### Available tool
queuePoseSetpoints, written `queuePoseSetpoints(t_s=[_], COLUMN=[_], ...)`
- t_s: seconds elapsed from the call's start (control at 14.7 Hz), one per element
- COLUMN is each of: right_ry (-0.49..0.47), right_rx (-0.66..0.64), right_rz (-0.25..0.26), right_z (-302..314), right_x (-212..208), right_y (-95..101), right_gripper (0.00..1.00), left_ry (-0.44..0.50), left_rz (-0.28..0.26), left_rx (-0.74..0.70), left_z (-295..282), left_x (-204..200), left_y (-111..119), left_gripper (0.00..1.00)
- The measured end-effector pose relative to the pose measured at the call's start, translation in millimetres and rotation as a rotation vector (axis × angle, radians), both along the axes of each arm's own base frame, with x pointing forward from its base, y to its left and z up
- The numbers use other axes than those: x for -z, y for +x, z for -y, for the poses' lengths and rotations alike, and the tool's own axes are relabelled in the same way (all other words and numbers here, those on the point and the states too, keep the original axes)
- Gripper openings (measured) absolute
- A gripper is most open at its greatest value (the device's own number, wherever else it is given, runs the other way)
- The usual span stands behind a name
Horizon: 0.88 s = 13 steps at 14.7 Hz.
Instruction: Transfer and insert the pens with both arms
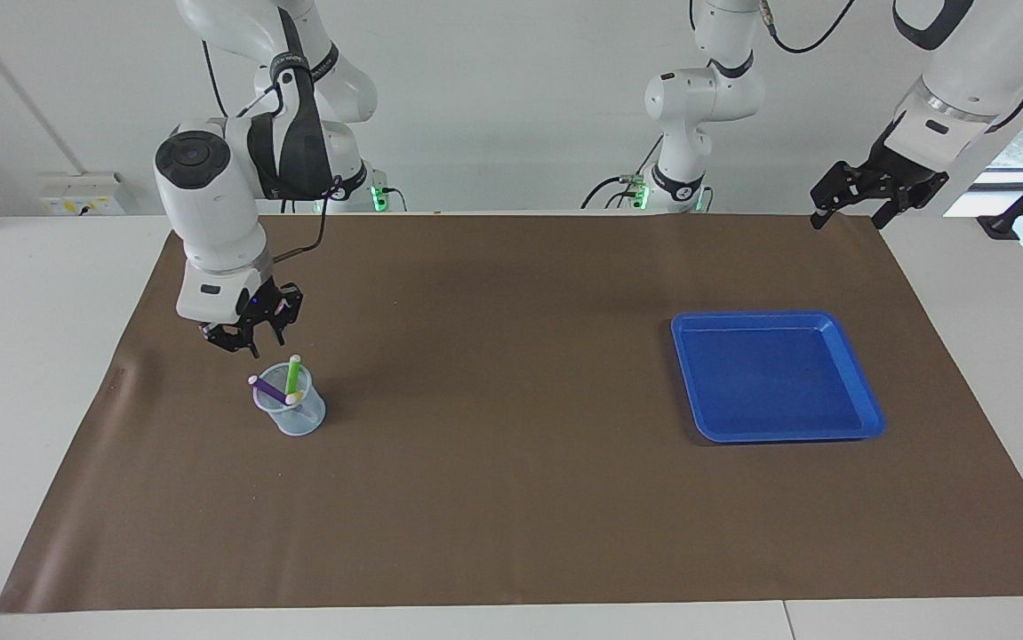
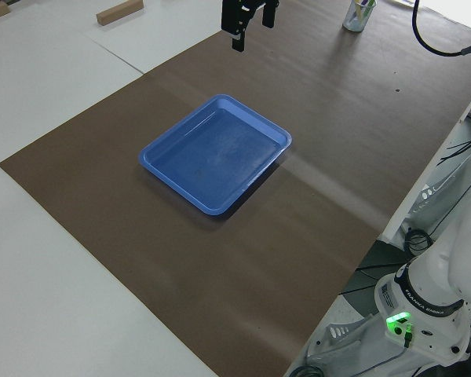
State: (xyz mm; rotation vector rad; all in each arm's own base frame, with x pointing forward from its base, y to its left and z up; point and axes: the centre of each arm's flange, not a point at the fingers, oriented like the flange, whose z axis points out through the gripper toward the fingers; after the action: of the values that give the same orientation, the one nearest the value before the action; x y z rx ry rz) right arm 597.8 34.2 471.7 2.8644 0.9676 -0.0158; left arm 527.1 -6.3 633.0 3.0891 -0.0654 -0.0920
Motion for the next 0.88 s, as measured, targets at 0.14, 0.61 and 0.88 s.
queuePoseSetpoints(t_s=[0.14,0.61,0.88], right_ry=[0.020,0.008,-0.004], right_rx=[0.014,0.200,0.310], right_rz=[0.010,-0.007,-0.034], right_z=[-1.1,5.1,18.4], right_x=[-23.5,-147.2,-169.4], right_y=[1.8,-23.4,-38.5], right_gripper=[0.72,1.00,1.00], left_ry=[0.001,0.021,0.022], left_rz=[-0.006,-0.004,0.012], left_rx=[0.006,0.029,0.025], left_z=[3.3,13.8,11.9], left_x=[2.9,3.2,3.4], left_y=[-0.1,-0.2,2.1], left_gripper=[1.00,1.00,1.00])
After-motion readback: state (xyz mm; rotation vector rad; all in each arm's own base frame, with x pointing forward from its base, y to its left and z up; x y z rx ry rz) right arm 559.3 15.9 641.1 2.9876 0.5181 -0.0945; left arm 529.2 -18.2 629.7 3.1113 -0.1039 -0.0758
